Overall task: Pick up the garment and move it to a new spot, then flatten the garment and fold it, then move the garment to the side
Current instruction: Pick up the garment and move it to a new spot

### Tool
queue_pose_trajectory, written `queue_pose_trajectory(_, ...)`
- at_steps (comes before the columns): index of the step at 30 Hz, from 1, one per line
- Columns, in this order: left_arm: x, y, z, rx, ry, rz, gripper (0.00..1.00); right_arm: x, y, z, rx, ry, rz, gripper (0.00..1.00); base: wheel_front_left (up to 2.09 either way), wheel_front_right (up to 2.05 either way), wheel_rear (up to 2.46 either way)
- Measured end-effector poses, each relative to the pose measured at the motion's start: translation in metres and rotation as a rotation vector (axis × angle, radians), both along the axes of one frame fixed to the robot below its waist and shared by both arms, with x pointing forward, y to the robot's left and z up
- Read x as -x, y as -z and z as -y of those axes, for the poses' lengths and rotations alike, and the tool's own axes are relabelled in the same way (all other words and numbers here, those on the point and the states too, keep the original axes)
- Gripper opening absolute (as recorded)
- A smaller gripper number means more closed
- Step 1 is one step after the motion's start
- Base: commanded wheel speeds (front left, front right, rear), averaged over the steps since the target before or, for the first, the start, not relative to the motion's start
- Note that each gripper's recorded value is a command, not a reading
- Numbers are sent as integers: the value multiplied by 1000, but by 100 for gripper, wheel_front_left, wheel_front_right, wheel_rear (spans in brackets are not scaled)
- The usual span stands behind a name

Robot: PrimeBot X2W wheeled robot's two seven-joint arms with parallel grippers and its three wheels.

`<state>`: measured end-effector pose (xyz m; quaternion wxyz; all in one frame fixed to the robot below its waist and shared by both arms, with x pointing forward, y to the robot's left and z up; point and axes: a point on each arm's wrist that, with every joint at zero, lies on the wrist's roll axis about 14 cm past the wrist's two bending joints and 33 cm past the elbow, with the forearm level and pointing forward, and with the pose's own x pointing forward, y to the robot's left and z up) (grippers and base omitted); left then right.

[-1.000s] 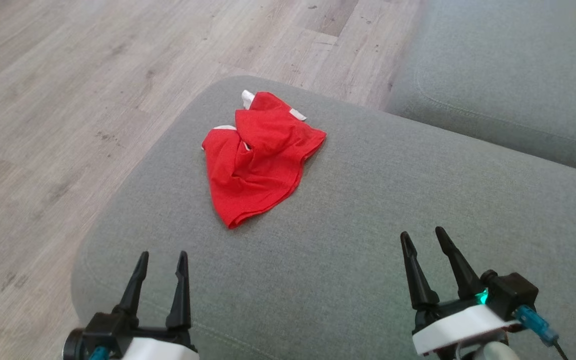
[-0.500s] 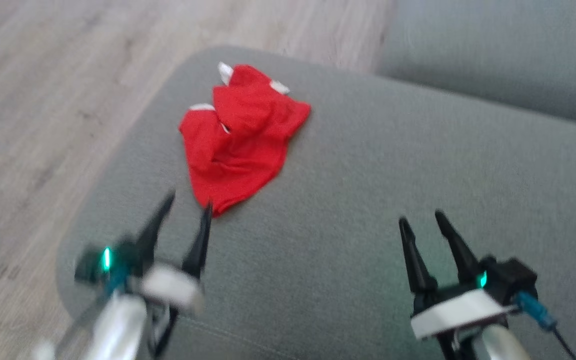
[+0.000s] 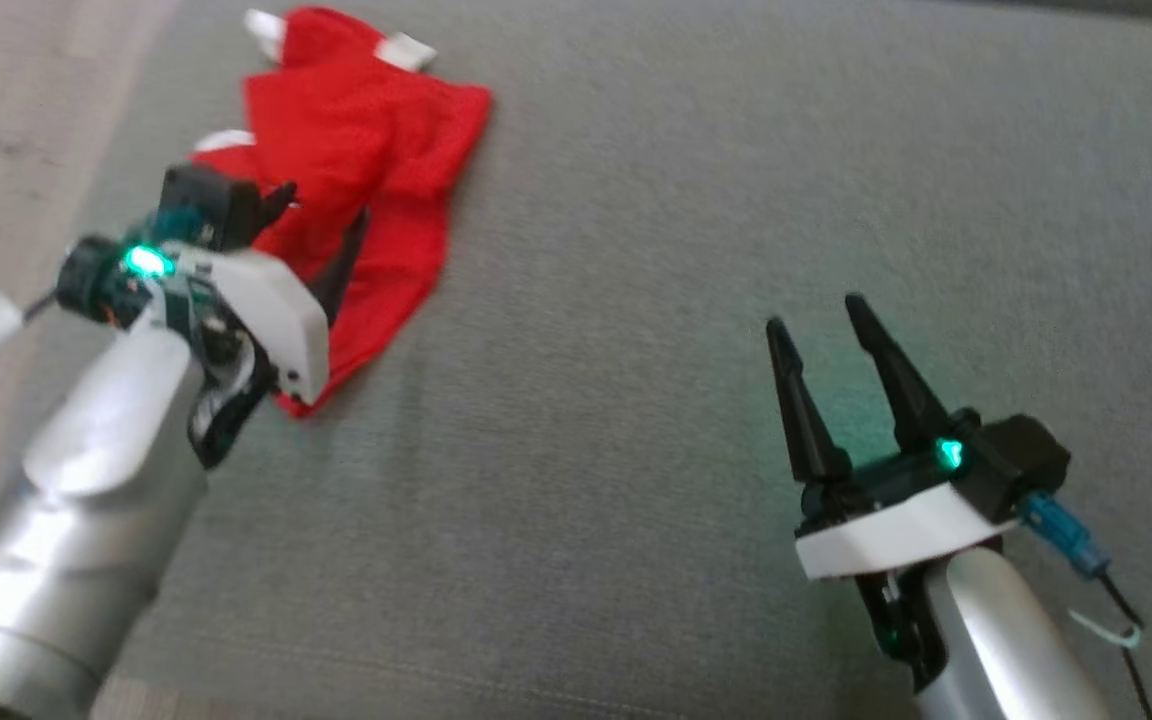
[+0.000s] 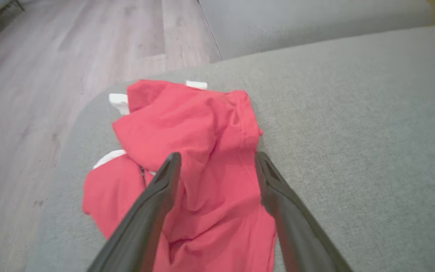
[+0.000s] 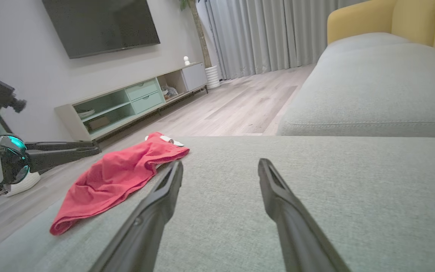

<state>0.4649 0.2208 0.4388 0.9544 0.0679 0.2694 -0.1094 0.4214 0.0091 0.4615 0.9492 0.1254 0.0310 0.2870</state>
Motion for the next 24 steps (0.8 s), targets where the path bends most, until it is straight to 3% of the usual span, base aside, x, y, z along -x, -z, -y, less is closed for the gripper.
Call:
queue_pose_trajectory(9, -4, 68, 30, 33, 67, -344, 100, -14, 23, 28, 14, 79, -51, 100, 0, 0, 0)
queue_pose_trajectory(17, -15, 79, 32, 35, 60, -430, 98, -20, 23, 38, 18, 109, -43, 100, 0, 0, 0)
queue_pose_trajectory(18, -15, 79, 33, 45, 56, -436, 57, -20, 23, 39, 19, 111, -43, 100, 0, 0, 0)
queue_pose_trajectory(19, -14, 79, 34, 59, 52, -440, 1, -20, 23, 40, 19, 112, -42, 100, 0, 0, 0)
queue_pose_trajectory(24, -14, 74, 42, 84, 64, -412, 0, -19, 15, 42, 21, 118, -24, 100, 0, 0, 0)
